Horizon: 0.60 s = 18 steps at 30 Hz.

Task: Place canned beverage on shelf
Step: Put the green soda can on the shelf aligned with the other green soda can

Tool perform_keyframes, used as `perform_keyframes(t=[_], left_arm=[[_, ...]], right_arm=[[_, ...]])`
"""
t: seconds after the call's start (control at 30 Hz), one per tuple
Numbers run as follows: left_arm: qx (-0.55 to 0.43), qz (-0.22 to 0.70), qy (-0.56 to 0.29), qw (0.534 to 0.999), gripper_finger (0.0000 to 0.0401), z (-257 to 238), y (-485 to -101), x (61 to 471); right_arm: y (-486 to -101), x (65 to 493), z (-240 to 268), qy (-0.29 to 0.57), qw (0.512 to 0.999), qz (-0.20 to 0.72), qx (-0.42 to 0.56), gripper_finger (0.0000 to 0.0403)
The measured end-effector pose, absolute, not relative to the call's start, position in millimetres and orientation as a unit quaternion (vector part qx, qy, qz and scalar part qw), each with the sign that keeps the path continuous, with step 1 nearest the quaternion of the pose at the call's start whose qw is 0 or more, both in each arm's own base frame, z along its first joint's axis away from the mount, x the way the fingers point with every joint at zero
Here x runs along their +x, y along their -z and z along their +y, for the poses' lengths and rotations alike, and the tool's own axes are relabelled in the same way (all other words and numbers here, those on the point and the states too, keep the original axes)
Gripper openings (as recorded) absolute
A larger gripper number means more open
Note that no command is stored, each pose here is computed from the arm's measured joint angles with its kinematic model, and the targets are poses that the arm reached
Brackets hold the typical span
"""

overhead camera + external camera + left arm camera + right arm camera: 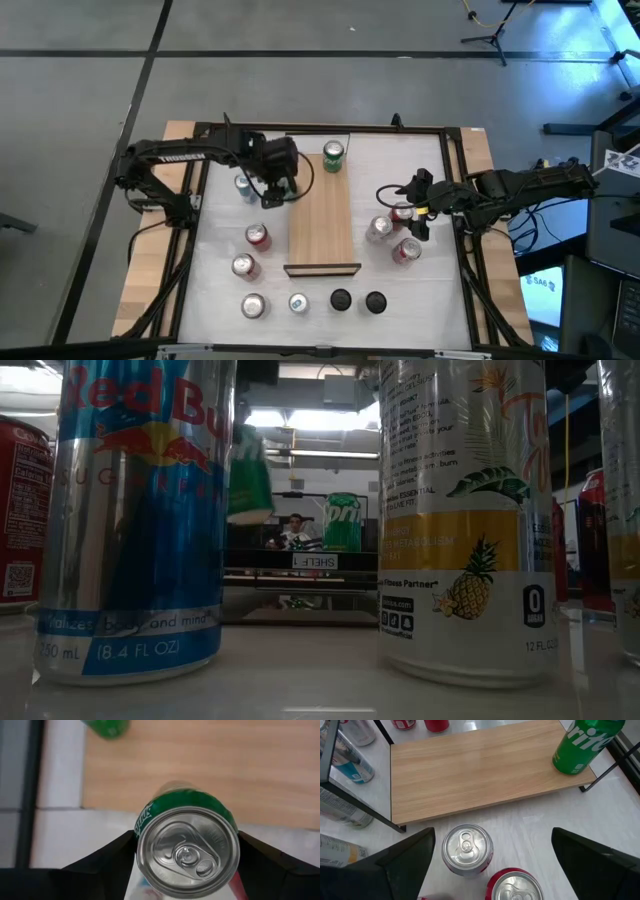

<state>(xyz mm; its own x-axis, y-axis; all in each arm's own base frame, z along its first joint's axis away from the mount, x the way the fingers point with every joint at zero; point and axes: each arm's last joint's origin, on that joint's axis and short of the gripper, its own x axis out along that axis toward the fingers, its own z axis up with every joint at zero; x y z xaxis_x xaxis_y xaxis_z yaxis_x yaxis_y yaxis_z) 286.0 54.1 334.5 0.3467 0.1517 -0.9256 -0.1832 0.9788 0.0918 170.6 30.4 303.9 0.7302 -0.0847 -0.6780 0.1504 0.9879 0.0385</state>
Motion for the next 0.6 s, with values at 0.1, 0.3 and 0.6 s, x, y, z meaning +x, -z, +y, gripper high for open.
perform_keyframes(t=[0.1, 0.3, 0.6], left_arm=[[-0.005, 0.545, -0.109, 0.831, 0.0278, 64.2, -341.6, 286.8], [0.002, 0.524, -0.125, 0.842, 0.0279, 87.2, -344.4, 286.1], [0.020, 0.525, -0.113, 0.843, 0.0279, 122.2, -330.1, 294.9]], right_arm=[[-303.9, 170.6, 30.4, 0.063, 0.929, 0.362, 0.046, 0.0395], [-303.9, 170.6, 30.3, 0.063, 0.929, 0.362, 0.046, 0.0395], [-304.1, 170.9, 30.4, 0.063, 0.930, 0.360, 0.046, 0.0395]])
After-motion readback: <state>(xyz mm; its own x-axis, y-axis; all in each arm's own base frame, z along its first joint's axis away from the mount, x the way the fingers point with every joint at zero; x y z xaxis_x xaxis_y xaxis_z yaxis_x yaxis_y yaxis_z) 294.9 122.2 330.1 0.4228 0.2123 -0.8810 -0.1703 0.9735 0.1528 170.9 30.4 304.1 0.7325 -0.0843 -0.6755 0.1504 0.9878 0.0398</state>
